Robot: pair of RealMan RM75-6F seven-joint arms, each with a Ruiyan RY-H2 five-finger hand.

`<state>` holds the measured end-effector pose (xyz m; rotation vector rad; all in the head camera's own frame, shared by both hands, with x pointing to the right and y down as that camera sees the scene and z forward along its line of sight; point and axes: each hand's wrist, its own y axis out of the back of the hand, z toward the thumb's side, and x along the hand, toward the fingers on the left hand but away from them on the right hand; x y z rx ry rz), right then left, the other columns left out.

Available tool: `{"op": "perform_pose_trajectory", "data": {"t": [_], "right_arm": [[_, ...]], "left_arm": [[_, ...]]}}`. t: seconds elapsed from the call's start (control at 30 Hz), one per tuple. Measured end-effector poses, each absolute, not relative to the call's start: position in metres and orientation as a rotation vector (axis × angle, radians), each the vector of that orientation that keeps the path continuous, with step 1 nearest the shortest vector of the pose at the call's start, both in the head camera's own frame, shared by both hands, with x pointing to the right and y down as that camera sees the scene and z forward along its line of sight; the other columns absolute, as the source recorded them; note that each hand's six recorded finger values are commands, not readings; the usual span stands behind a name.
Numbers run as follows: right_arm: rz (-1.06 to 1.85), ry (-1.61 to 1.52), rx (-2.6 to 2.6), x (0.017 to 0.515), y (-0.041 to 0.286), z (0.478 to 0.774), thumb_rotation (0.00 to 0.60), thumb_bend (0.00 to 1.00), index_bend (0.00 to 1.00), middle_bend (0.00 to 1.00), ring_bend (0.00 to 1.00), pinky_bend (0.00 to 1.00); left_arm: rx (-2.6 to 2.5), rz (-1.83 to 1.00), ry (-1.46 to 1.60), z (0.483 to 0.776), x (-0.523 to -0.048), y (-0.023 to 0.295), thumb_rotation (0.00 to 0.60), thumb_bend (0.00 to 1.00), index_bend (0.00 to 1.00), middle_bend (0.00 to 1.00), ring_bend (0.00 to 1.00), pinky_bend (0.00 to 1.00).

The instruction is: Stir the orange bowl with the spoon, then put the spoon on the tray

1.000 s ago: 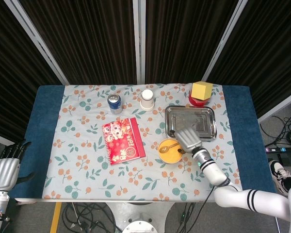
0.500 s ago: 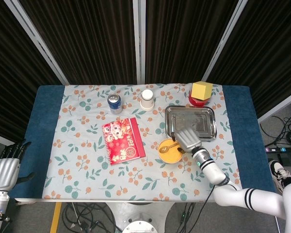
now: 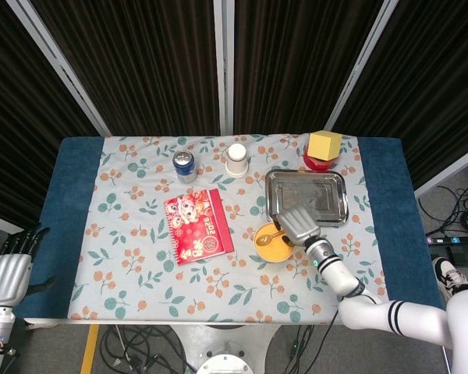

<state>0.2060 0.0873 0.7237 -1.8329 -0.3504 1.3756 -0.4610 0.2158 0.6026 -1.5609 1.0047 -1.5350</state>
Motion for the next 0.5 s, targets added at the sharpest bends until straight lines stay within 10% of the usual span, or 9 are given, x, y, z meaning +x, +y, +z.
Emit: {"op": "perform_pose_trajectory", "data": {"t": [0.5], "right_arm": [[1.378, -0.322, -1.819, 0.2012, 0.0884, 0.7233, 0.6, 0.34, 0.59, 0.94, 0.94, 1.0]], "left_arm": [[-1.561, -1.535, 1.005, 0.6026, -0.461, 0.2158, 0.6, 0.09, 0.16, 0.16, 0.13, 0.14]]}}
